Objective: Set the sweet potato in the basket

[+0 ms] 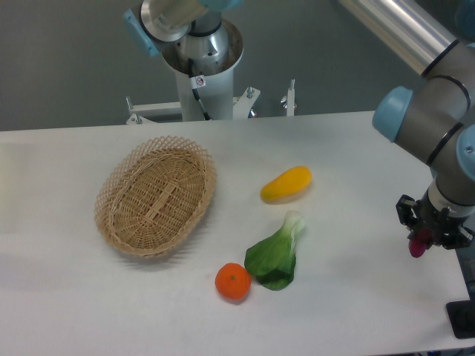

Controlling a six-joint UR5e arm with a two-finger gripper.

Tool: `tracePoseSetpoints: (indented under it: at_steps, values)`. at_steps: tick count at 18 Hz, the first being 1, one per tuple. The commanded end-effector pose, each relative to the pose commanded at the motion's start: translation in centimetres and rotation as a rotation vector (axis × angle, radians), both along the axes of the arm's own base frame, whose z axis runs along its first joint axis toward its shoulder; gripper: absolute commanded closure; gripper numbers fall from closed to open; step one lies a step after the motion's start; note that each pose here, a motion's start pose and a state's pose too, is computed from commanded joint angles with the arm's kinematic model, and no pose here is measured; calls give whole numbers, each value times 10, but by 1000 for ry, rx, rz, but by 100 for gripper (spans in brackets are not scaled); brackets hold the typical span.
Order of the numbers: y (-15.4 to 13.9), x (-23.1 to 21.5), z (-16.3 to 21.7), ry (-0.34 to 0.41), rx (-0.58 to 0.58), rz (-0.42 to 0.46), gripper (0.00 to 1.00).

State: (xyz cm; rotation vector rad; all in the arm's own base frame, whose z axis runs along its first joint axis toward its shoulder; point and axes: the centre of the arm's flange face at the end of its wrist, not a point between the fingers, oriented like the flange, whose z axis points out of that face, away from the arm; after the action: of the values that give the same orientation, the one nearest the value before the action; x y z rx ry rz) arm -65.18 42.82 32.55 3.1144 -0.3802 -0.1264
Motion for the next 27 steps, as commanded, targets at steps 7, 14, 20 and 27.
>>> tracePoseSetpoints:
  at_steps: [7,14,20,27]
  values:
    - [1,1,1,-2,4,1,74]
    - [1,10,-1,6,18,-3,74]
    - [16,29,-3,-4,81,96,74]
    - [50,57,-1,-11,88,111,74]
